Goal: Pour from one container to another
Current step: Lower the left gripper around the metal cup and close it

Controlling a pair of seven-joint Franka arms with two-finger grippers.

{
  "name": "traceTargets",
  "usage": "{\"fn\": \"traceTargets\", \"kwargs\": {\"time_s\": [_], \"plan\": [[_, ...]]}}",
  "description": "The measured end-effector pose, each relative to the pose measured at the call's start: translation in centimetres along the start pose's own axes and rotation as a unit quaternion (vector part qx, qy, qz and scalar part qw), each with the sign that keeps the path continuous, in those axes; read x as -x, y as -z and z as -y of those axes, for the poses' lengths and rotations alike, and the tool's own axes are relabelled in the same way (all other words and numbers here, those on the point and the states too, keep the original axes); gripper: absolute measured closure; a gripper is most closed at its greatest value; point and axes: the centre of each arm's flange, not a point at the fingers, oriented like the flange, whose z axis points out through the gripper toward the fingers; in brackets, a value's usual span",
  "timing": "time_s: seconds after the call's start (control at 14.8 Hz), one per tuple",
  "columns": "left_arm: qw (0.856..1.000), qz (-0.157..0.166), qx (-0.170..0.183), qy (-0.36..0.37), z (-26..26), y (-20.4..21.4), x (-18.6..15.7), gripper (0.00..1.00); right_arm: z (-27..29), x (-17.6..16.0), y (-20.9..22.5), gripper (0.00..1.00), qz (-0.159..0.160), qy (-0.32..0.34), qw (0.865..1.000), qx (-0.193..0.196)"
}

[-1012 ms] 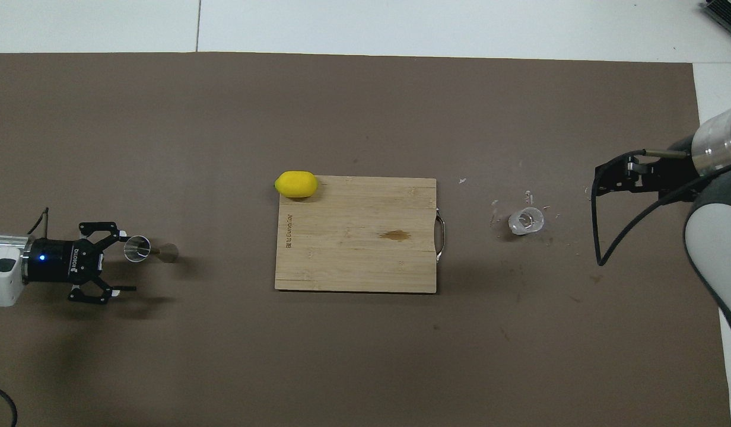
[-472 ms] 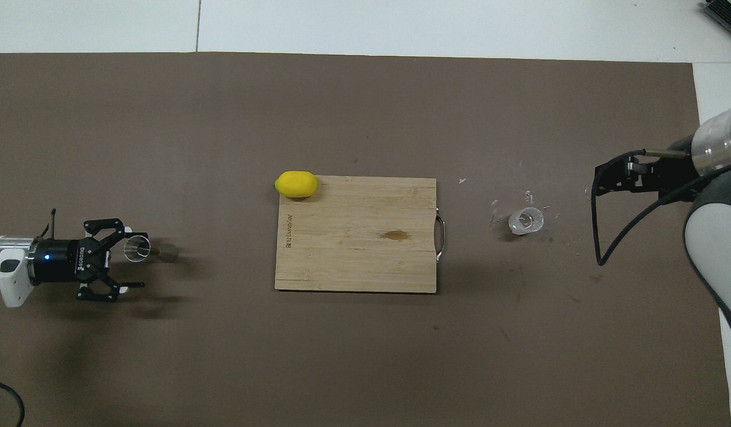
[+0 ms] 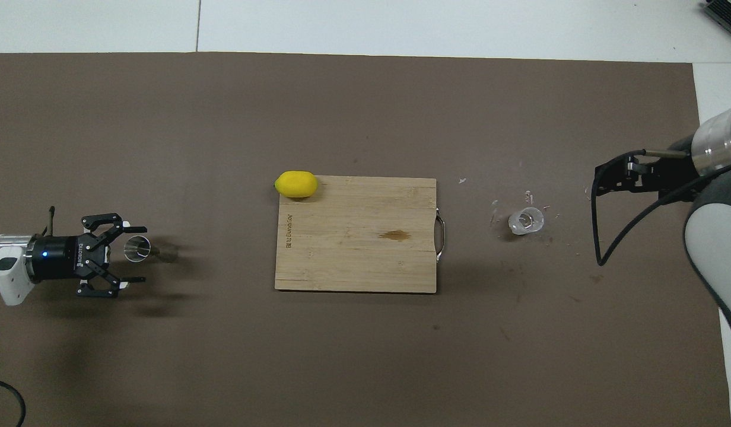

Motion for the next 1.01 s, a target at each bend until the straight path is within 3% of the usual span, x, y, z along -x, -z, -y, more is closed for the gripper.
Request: {"fn": "traceTargets", "kwargs": {"time_s": [0.54, 1.01], "plan": [[1.000, -0.012, -0.011, -0.005, 0.41, 0.33, -0.62, 0.00, 0.00, 0.00, 0.00, 0.00, 0.000, 0.000, 1.000, 0.000], [1.000, -0.012, -0.012, -0.005, 0.39, 0.42, -0.60, 0.11, 0.00, 0.00, 0.00, 0.00, 0.000, 0.000, 1.000, 0.000]]}}
